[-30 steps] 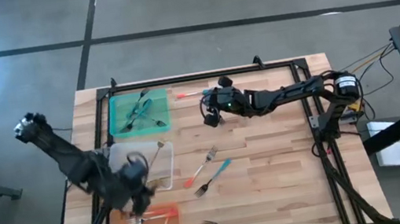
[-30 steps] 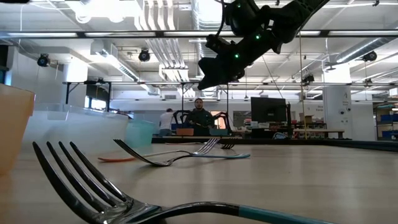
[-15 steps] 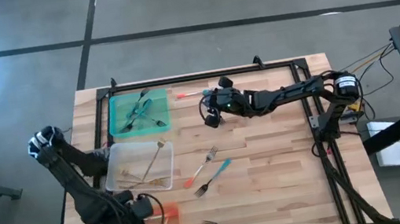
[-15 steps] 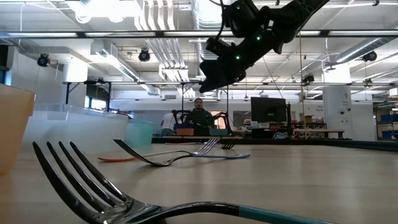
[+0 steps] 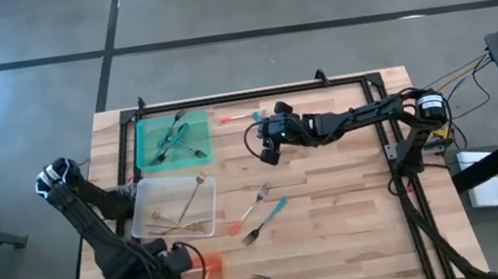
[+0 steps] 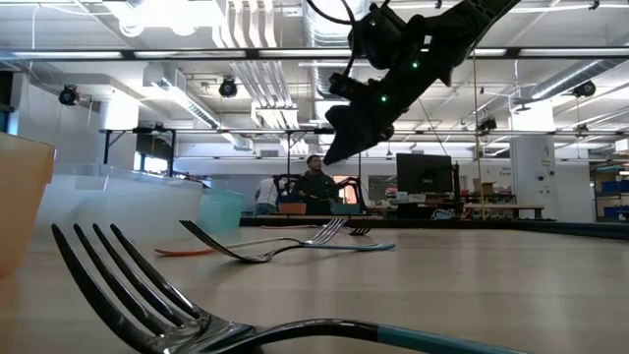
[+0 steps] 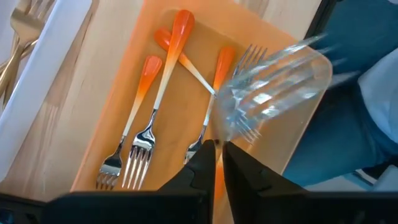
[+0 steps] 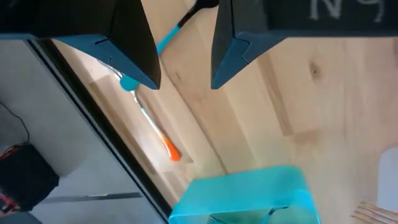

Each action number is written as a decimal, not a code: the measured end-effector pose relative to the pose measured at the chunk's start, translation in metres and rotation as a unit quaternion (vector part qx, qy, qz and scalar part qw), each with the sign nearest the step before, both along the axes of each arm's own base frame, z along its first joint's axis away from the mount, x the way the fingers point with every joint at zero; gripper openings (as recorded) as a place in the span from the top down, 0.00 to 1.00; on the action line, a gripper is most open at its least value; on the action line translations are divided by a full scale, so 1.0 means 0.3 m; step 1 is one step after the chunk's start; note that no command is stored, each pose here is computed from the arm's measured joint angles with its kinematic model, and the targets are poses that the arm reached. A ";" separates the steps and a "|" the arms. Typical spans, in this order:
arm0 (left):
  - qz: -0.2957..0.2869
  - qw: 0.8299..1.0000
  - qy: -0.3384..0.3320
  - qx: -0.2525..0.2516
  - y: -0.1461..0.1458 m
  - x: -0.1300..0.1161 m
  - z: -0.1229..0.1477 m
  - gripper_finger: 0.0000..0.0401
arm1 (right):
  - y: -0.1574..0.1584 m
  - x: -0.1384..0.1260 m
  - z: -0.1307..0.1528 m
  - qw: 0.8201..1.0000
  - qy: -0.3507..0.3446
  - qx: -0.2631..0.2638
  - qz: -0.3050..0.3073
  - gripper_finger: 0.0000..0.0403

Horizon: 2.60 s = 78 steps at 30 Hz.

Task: Sort silverware by color (type)
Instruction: Put the orange fork into the orange bin, then put the blue fork into the blue bin

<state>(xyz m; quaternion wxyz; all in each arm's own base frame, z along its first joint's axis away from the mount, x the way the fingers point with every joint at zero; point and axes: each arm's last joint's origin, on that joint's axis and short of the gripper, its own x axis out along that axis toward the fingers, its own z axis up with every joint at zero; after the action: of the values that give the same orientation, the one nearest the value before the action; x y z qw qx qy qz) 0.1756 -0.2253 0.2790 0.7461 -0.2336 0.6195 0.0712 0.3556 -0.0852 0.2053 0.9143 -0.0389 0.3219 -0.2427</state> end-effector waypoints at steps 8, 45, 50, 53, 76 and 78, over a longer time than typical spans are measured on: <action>-0.041 0.999 0.008 0.024 -0.024 0.004 -0.038 0.86 | 0.000 -0.001 0.000 1.000 -0.002 0.009 -0.007 0.65; -0.160 0.912 -0.153 0.345 0.122 0.112 -0.011 0.76 | 0.466 0.077 -0.200 0.902 0.137 0.079 0.402 0.69; -0.160 0.913 -0.153 0.341 0.121 0.110 -0.010 0.76 | 0.476 0.114 -0.213 0.895 0.130 0.104 0.414 0.69; -0.161 0.913 -0.152 0.341 0.122 0.109 -0.010 0.76 | 0.480 0.129 -0.222 0.897 0.129 0.114 0.408 0.69; -0.100 0.929 -0.170 0.312 0.115 0.109 -0.003 0.76 | 0.486 0.200 -0.269 0.903 0.173 0.161 0.360 0.97; -0.100 0.929 -0.172 0.311 0.114 0.110 0.001 0.76 | 0.486 0.191 -0.245 0.896 0.192 0.163 0.365 0.97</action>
<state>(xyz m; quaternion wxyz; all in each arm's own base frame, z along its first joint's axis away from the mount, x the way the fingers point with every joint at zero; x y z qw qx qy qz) 0.2086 -0.1910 0.2794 0.8795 0.0648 0.4488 0.1446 0.4128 0.0607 0.1317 0.8526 -0.0498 0.4895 0.1763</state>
